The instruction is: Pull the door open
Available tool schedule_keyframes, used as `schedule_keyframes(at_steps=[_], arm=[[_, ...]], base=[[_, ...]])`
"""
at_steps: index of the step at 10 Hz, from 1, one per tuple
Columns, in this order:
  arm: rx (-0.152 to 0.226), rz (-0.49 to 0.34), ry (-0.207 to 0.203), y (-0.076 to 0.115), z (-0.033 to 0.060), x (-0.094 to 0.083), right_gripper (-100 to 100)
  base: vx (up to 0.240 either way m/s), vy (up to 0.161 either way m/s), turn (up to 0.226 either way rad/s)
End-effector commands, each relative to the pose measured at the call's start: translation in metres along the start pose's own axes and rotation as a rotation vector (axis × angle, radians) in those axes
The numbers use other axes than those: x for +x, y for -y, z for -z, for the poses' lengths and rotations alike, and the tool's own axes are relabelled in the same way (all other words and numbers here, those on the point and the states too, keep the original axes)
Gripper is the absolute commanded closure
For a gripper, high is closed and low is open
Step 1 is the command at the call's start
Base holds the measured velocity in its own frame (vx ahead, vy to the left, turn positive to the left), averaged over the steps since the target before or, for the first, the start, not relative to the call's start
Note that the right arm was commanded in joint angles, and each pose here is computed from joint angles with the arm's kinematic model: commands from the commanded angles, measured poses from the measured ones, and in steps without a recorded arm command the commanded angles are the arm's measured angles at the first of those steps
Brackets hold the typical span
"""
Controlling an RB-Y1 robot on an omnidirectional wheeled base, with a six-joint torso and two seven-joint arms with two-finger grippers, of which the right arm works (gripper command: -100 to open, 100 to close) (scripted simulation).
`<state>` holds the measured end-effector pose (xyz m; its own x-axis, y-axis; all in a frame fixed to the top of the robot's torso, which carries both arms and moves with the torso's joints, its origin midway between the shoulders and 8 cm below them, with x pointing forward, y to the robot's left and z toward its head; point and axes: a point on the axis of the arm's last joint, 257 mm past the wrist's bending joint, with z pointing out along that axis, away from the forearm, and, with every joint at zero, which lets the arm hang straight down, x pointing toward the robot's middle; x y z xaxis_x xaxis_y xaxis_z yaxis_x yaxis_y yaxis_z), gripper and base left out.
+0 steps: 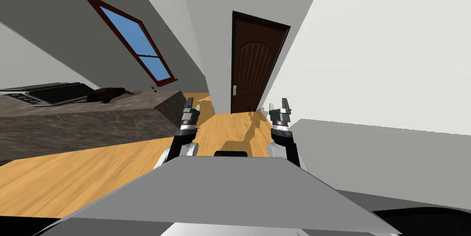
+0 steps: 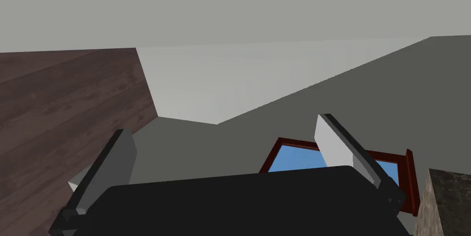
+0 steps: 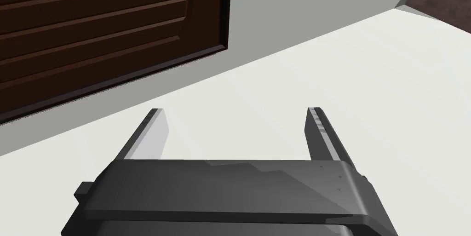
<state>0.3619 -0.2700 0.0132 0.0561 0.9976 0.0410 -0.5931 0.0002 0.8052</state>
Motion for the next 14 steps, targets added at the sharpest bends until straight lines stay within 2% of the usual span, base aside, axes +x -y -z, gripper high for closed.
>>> schedule_keyframes(at_steps=[1, 9, 14], arm=[[0.01, 0.034, -0.014, 0.007, 0.0002, 0.003, -100], [0.067, 0.253, -0.101, 0.054, 0.0033, 0.017, -100], [0.101, 0.412, -0.17, 0.089, 0.0076, 0.027, -100]], base=[[0.167, -0.02, -0.032], [0.185, 0.053, -0.039], [0.153, 0.056, -0.045]])
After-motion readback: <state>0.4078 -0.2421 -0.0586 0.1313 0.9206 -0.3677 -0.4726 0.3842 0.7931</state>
